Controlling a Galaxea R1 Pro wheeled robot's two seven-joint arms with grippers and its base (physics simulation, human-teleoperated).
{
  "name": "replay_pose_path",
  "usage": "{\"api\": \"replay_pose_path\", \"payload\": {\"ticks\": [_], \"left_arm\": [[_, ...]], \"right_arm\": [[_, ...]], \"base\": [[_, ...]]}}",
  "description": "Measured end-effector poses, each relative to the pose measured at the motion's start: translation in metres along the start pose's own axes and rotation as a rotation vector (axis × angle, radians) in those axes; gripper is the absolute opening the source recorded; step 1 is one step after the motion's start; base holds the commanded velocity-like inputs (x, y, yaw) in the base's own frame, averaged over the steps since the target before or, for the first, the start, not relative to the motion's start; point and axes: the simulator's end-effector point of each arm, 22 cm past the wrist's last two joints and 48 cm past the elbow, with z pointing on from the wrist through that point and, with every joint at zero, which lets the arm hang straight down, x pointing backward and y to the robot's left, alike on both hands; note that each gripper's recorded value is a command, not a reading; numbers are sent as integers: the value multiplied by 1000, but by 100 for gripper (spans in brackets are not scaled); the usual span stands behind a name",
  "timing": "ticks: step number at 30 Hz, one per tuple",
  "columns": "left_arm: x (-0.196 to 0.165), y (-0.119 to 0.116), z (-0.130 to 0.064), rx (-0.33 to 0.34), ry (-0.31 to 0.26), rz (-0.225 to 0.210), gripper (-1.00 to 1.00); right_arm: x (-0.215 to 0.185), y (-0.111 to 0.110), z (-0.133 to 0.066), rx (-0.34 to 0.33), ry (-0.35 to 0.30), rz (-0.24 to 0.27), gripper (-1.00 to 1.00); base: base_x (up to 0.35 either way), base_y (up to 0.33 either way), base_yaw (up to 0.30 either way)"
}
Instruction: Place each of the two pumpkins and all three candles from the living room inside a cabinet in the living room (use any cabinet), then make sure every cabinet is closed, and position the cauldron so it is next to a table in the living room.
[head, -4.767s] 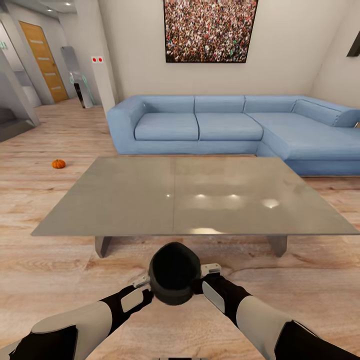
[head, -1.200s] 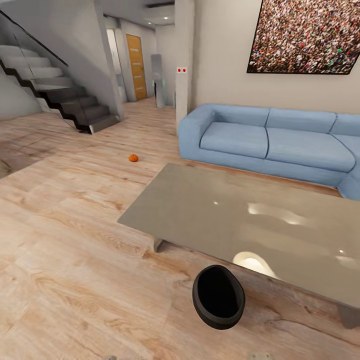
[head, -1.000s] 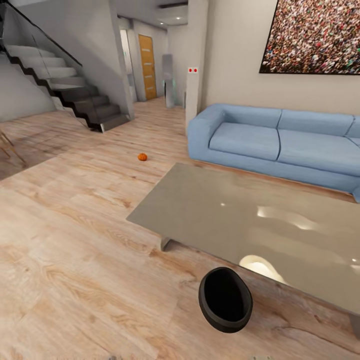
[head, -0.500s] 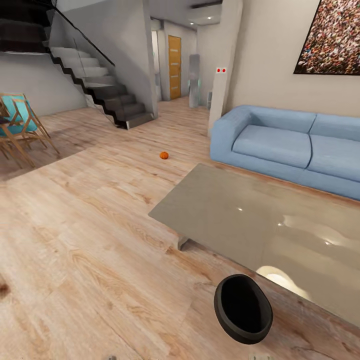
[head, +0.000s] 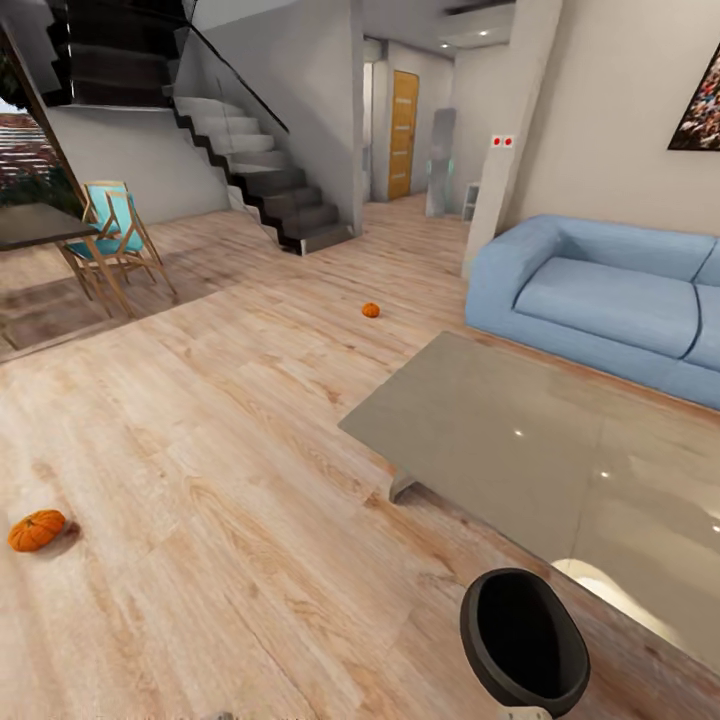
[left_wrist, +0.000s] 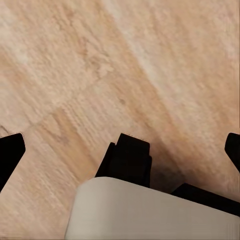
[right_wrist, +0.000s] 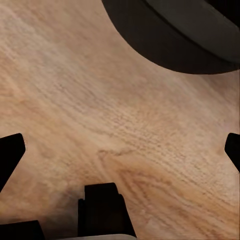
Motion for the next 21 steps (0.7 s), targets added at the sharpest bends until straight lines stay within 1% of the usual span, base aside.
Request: {"api": "replay_pose_path", "payload": {"ticks": [7, 11, 13, 15, 16, 19, 21], "left_arm": [[0, 0, 0, 0, 0, 0, 100], [0, -1, 0, 3, 0, 1, 100], [2, -7, -1, 14, 1, 4, 100], [6, -20, -3, 34, 7, 3, 100], [6, -23, -3, 38, 8, 2, 100], [5, -19, -3, 31, 6, 1, 100], [3, -11, -1, 19, 4, 1, 100]], "right_arm": [[0, -7, 1, 13, -1, -1, 100], [1, -3, 0, 9, -1, -1, 100], [1, -5, 0, 11, -1, -1, 100], [1, -5, 0, 11, -1, -2, 100], [1, -4, 0, 10, -1, -2, 100], [4, -6, 0, 12, 4, -3, 100], [16, -7, -1, 14, 20, -5, 100]], "base": [[0, 0, 291], [0, 0, 291], [0, 0, 291], [0, 0, 291], [0, 0, 291], [0, 0, 291], [0, 0, 289]]}}
